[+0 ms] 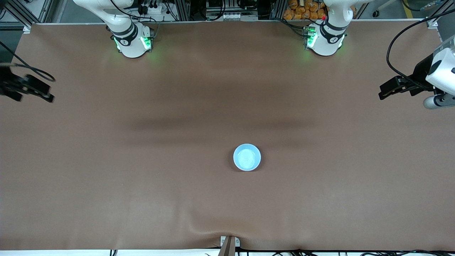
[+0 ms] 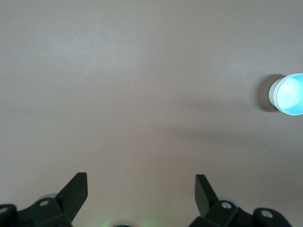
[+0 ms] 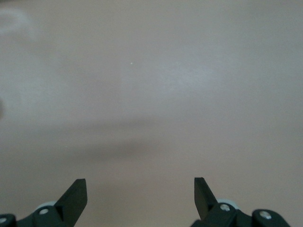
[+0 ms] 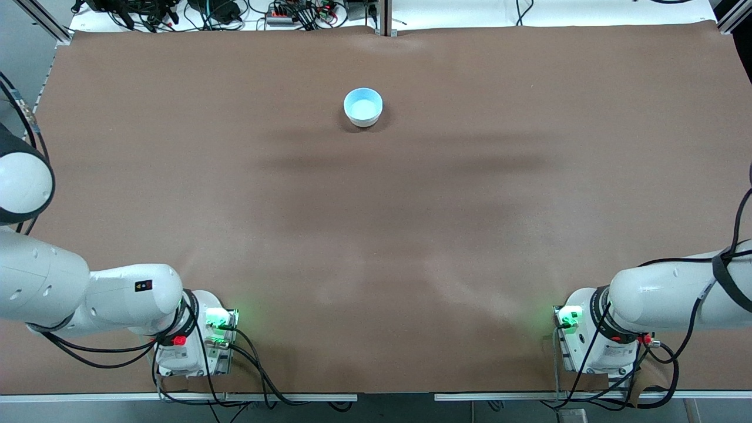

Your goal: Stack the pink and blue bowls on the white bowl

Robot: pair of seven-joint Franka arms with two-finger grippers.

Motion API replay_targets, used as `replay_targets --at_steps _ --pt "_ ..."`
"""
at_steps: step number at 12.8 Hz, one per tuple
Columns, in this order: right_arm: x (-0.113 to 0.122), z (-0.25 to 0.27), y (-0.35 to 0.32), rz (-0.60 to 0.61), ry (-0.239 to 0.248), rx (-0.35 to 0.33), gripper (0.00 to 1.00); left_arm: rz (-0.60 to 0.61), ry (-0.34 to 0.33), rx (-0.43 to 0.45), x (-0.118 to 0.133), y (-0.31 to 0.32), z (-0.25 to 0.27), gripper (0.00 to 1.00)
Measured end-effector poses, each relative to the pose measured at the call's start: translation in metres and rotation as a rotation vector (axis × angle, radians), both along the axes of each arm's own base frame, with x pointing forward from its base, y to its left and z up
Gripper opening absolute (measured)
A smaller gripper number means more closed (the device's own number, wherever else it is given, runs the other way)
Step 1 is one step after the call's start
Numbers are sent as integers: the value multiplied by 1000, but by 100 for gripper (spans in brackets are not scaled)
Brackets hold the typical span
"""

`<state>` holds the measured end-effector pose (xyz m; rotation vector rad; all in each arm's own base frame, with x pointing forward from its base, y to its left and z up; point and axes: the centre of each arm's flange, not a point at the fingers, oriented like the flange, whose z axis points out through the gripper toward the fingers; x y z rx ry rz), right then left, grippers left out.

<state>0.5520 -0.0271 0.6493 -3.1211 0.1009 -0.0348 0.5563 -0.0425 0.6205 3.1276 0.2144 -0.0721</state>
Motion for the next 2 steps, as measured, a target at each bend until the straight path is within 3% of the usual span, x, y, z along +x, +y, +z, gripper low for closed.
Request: replay_targets --at_steps 2 --pt "-4 -11 -18 -4 35 2 100 5 -11 -1 0 3 5 100"
